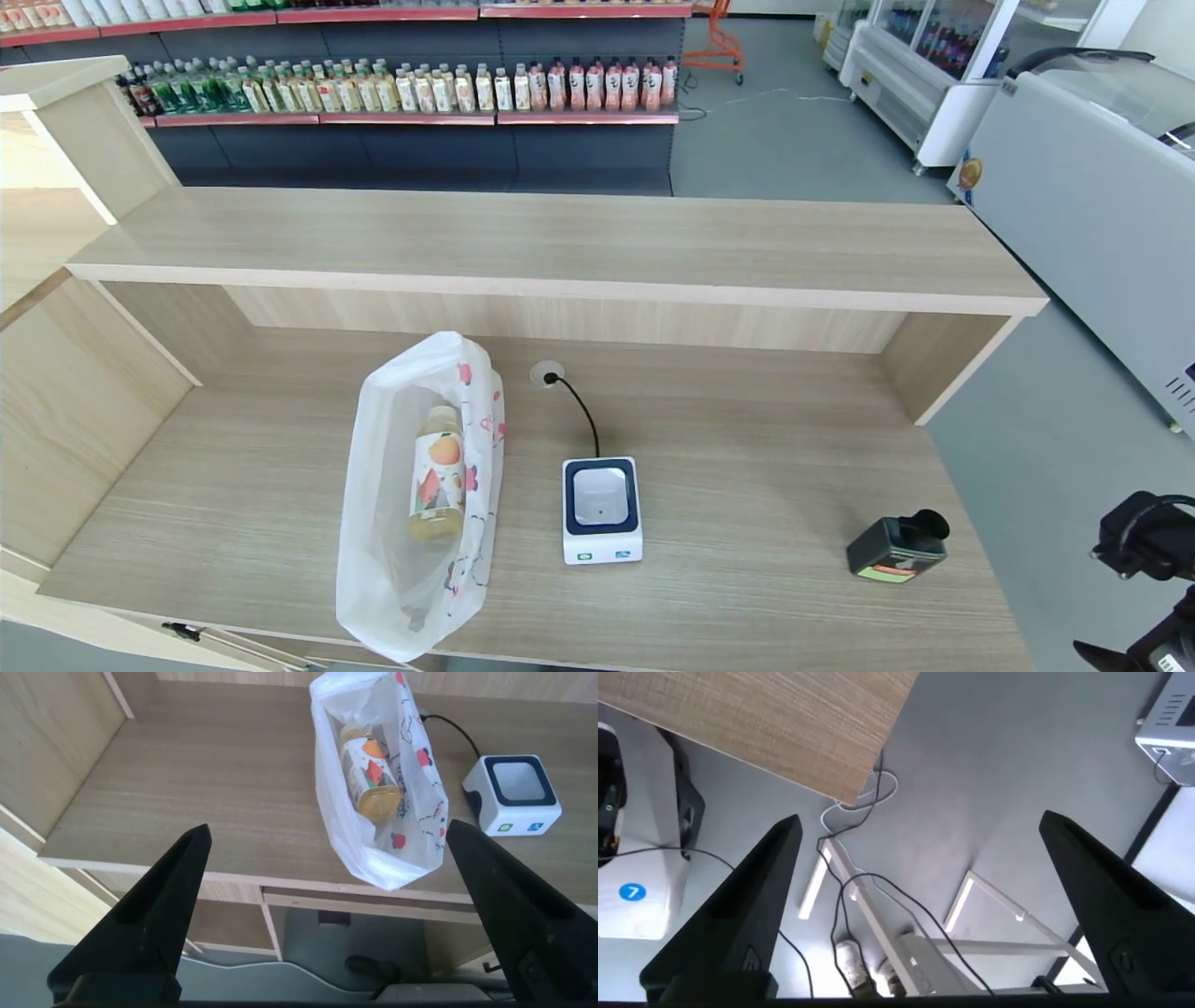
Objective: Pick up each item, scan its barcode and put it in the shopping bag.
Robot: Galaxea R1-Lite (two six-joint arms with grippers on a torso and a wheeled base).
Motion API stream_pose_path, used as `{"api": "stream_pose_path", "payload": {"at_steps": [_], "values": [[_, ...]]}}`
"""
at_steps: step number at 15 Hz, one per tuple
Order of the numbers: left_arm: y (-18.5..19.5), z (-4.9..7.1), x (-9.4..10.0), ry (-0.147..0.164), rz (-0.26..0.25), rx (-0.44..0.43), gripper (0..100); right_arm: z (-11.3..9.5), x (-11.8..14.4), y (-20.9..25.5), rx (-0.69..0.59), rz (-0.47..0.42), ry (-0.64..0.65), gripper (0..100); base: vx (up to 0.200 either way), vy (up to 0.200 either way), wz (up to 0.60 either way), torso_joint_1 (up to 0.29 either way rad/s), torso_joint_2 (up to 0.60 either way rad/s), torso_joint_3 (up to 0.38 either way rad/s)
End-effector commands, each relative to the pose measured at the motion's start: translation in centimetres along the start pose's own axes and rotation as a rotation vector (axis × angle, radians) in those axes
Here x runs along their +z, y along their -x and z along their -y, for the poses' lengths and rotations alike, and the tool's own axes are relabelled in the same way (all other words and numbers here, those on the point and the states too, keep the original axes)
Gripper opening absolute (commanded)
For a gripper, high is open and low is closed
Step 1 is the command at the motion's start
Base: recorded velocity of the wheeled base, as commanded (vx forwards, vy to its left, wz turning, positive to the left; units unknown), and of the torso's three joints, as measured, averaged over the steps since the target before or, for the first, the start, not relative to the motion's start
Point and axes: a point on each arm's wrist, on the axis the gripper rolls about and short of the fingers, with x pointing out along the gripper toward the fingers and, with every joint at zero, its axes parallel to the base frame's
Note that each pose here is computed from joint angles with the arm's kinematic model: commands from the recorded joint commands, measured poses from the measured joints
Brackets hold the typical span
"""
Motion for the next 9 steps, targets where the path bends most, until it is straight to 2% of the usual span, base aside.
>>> {"api": "stream_pose_path", "payload": {"at_steps": [1,6,9], "values": [[0.0,0.0,0.0,0.0,0.0,0.0,100,-0.4,0.5,-1.4,0.055,-0.024,0.047,100,0.0,0.0,0.0,0.0,0.0,0.0],[0.0,0.0,0.0,0.0,0.0,0.0,100,-1.4,2.5,-5.0,0.107,0.021,0.114,100,0.0,0.0,0.0,0.0,0.0,0.0],[0.0,0.0,0.0,0.0,0.0,0.0,100,-1.6,2.9,-7.0,0.121,0.014,0.118,100,0.0,0.0,0.0,0.0,0.0,0.0]]}}
